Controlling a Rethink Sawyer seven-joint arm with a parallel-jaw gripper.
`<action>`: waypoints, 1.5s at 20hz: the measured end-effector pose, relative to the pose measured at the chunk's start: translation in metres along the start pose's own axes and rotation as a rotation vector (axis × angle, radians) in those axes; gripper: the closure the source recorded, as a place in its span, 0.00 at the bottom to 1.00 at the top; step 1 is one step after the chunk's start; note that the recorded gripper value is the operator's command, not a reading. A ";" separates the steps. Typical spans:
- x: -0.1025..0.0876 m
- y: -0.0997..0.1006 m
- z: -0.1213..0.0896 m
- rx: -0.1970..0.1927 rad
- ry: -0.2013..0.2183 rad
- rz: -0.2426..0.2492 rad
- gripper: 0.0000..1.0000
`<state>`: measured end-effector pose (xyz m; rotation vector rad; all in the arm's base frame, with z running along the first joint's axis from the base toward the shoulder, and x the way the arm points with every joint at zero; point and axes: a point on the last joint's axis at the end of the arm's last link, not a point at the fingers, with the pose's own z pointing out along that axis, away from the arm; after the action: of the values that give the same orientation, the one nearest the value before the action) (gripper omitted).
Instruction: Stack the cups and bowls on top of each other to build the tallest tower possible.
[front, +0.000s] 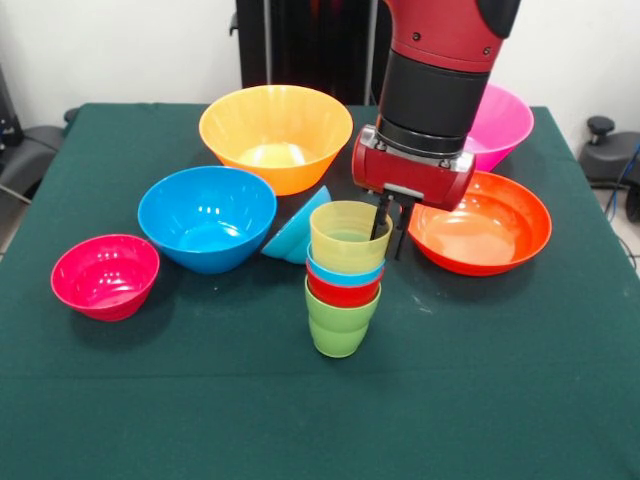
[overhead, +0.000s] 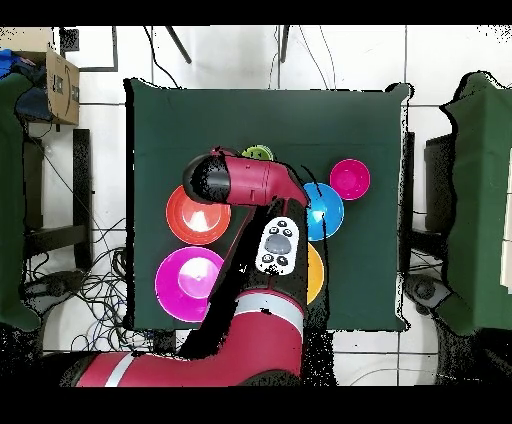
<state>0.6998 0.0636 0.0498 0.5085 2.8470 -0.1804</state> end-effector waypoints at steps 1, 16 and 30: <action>0.000 0.000 0.000 0.000 0.000 0.000 1.00; -0.007 0.000 0.003 0.003 -0.012 -0.002 0.00; -0.001 0.001 0.028 0.013 0.004 -0.012 0.00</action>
<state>0.7076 0.0599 0.0235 0.4949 2.8552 -0.2011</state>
